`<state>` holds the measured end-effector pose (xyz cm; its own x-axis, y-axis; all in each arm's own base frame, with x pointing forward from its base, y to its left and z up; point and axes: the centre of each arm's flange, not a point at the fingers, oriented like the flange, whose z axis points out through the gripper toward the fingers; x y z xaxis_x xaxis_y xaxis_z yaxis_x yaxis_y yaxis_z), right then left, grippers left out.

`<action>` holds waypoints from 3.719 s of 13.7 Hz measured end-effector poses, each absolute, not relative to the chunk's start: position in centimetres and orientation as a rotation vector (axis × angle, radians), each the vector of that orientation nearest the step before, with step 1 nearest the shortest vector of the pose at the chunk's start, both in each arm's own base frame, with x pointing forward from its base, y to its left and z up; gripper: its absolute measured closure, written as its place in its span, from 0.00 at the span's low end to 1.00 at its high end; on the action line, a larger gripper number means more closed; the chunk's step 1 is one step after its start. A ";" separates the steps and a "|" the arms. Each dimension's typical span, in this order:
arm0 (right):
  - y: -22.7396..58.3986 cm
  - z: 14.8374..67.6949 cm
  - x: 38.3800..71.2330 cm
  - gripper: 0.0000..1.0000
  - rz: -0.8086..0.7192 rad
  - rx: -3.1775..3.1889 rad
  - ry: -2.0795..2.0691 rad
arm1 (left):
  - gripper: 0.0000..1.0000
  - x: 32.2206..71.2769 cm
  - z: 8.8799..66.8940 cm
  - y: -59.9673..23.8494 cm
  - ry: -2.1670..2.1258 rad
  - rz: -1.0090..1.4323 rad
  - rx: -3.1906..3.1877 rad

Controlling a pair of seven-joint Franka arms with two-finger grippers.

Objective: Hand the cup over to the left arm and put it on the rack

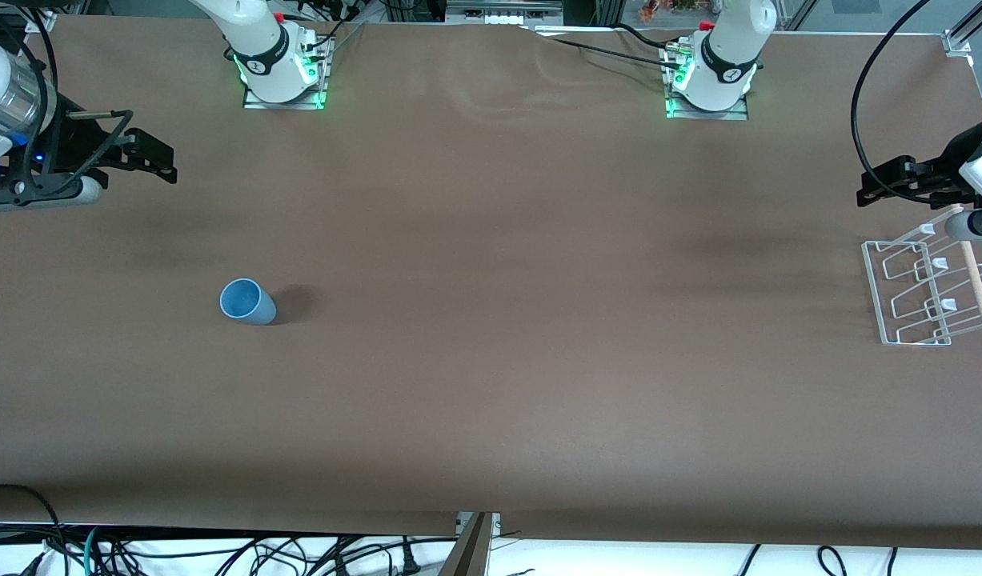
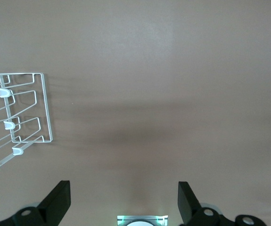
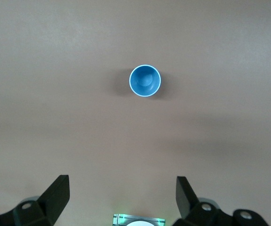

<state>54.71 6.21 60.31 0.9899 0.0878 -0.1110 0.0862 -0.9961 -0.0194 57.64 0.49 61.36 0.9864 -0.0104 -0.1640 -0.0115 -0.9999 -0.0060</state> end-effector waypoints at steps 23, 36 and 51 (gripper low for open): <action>-0.7 30.2 60.3 0.00 0.140 -3.150 -0.247 | 0.00 57.9 61.0 0.2 0.026 0.269 -3.124; -0.3 25.2 60.9 0.50 0.132 -3.156 -0.257 | 0.00 58.0 60.7 -0.4 0.065 0.280 -3.161; 18.4 41.8 62.3 0.95 0.619 -2.719 0.420 | 0.00 58.6 58.3 -1.2 1.006 0.273 -3.220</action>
